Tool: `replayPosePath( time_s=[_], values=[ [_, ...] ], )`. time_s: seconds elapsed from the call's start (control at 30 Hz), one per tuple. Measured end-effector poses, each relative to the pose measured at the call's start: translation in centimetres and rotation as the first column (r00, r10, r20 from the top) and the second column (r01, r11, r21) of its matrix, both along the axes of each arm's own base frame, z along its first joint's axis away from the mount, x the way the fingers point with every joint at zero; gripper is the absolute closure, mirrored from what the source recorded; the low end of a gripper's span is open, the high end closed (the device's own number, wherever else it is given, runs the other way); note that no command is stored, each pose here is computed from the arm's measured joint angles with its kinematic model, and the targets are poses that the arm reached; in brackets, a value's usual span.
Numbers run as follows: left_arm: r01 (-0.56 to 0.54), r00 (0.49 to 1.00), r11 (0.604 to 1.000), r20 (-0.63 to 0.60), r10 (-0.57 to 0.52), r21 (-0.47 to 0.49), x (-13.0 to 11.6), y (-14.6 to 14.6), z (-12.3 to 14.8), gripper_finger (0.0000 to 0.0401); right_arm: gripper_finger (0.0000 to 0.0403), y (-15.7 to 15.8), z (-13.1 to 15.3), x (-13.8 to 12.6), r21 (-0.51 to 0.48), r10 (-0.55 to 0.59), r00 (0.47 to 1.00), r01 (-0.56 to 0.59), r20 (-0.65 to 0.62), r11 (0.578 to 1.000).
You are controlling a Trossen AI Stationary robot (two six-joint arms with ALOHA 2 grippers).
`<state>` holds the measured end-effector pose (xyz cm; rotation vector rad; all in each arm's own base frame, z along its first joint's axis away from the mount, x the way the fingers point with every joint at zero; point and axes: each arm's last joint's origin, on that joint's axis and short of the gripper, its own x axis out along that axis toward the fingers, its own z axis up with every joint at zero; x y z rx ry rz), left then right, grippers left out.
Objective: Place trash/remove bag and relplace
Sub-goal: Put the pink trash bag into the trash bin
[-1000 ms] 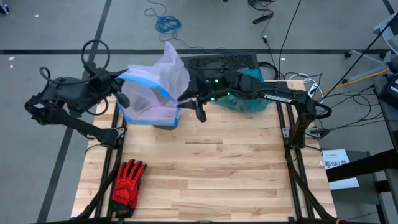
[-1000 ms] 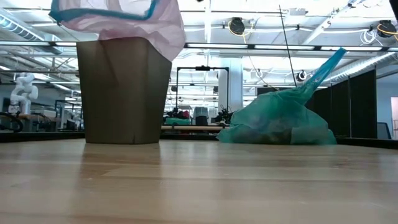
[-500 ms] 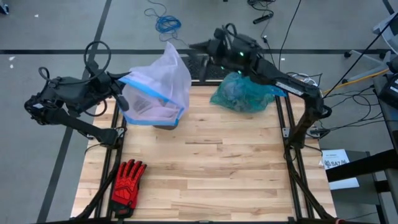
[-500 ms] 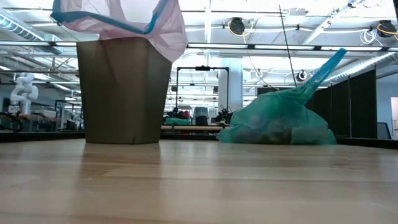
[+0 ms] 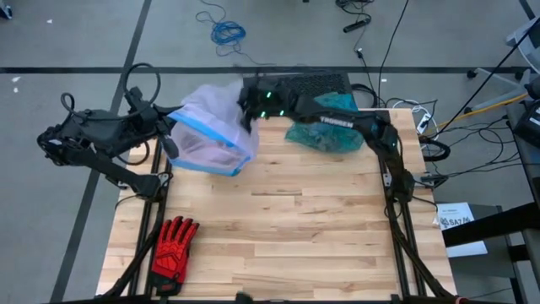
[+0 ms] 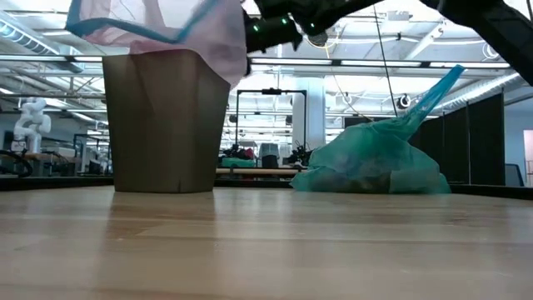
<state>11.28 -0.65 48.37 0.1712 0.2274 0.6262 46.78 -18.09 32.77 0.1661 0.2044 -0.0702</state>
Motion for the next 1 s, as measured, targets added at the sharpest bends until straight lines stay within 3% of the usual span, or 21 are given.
replayPosePath(
  time_s=[0.13, 0.3, 0.5, 0.83, 1.0],
  values=[
    [0.011, 1.000, 1.000, 0.000, -0.011, 0.000, 0.0, -0.1, 0.0, 0.0401, 0.0403, 2.2, -0.7, 0.8, 0.035, 0.036, 0.998, -0.035, -0.048, 0.999],
    [0.026, 1.000, 1.000, -0.002, -0.026, 0.000, 0.0, -0.3, 0.0, 0.0401, 0.0403, 2.5, -3.0, 1.2, 0.138, 0.026, 0.985, -0.003, -0.170, 0.990],
    [0.049, 0.999, 0.999, -0.009, -0.049, -0.005, 0.5, -0.8, -0.2, 0.0401, 0.0403, 3.7, -3.3, 1.3, 0.167, 0.057, 0.974, -0.020, -0.219, 0.986],
    [0.099, 0.995, 0.995, 0.005, -0.099, -0.022, 0.4, -1.4, -0.1, 0.0401, 0.0403, 10.9, -4.5, 1.3, 0.263, 0.229, 0.887, -0.128, -0.401, 0.956],
    [0.129, 0.992, 0.991, 0.006, -0.128, -0.023, 0.3, -1.7, -0.1, 0.0401, 0.0403, 14.6, -4.5, 1.7, 0.251, 0.283, 0.867, -0.190, -0.411, 0.949]
  ],
)
